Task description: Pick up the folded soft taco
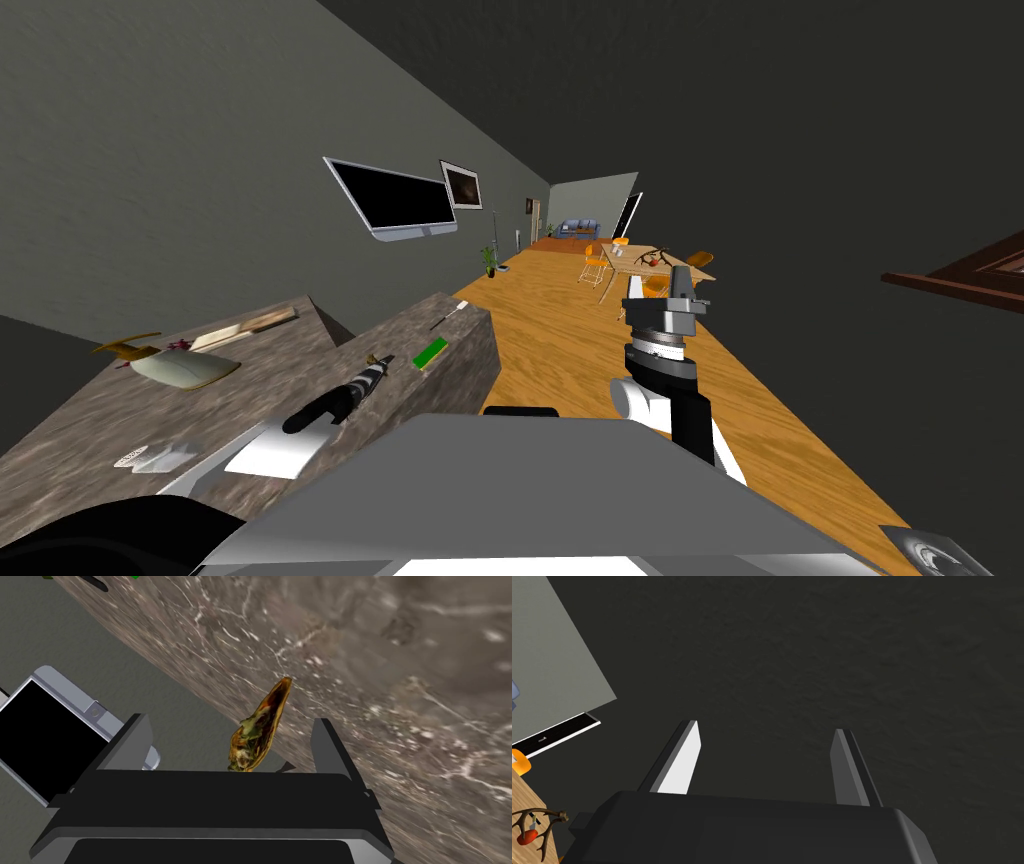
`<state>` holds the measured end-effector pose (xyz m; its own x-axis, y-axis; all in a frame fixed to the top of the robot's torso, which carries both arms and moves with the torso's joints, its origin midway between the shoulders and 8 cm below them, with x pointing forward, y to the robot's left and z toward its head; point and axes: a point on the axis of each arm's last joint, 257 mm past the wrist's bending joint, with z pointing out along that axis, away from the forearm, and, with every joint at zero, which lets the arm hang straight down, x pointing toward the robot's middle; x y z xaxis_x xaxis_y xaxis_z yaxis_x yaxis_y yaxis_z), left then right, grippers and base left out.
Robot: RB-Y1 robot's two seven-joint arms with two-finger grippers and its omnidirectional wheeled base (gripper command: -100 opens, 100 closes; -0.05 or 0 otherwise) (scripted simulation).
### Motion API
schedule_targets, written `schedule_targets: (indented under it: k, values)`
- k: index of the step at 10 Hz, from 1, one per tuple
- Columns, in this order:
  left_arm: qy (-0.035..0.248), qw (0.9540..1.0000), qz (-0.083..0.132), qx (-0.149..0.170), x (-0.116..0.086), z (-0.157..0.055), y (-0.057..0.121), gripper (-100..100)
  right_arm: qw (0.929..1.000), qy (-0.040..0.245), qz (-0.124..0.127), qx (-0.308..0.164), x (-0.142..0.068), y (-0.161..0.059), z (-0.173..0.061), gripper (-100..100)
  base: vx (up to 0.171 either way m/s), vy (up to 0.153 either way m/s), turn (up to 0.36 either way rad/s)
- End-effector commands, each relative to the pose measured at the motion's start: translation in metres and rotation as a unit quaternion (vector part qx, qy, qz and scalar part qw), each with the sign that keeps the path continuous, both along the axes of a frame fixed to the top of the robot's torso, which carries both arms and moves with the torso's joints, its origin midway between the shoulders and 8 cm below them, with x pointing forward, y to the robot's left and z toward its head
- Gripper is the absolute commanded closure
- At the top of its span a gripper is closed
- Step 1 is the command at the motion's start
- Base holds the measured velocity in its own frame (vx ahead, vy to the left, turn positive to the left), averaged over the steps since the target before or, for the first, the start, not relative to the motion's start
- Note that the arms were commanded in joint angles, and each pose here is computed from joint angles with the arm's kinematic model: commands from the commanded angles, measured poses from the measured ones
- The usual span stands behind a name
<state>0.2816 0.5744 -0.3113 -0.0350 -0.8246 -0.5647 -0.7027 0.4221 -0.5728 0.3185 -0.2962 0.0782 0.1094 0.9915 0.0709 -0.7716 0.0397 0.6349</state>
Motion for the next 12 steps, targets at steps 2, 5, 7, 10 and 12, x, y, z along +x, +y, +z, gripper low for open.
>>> schedule_targets:
  k: [2, 5, 7, 10, 12]
  values:
    - [0.039, 0.9989, 0.015, 0.020, -0.017, -0.002, 0.024, -100, 1.0000, 0.000, 0.000, 0.000, 0.000, 0.000, 0.000, 0, 0.036, -0.025, -0.086]
    - [0.078, 0.9955, 0.031, 0.043, -0.034, -0.001, 0.051, -100, 1.0000, 0.000, 0.000, 0.000, 0.000, 0.000, 0.000, 0, 0.022, -0.021, -0.081]
    - [0.110, 0.9910, 0.045, 0.062, -0.047, 0.003, 0.073, -100, 1.0000, 0.000, 0.000, 0.000, 0.000, 0.000, 0.000, 0, 0.023, -0.017, -0.079]
    - [0.145, 0.9841, 0.059, 0.084, -0.062, 0.009, 0.095, -100, 1.0000, 0.000, 0.000, 0.000, 0.000, 0.000, 0.000, 0, 0.023, -0.024, -0.078]
    - [0.165, 0.9794, 0.066, 0.096, -0.070, 0.014, 0.107, -100, 1.0000, 0.000, 0.000, 0.000, 0.000, 0.000, 0.000, 0, 0.013, -0.013, -0.053]
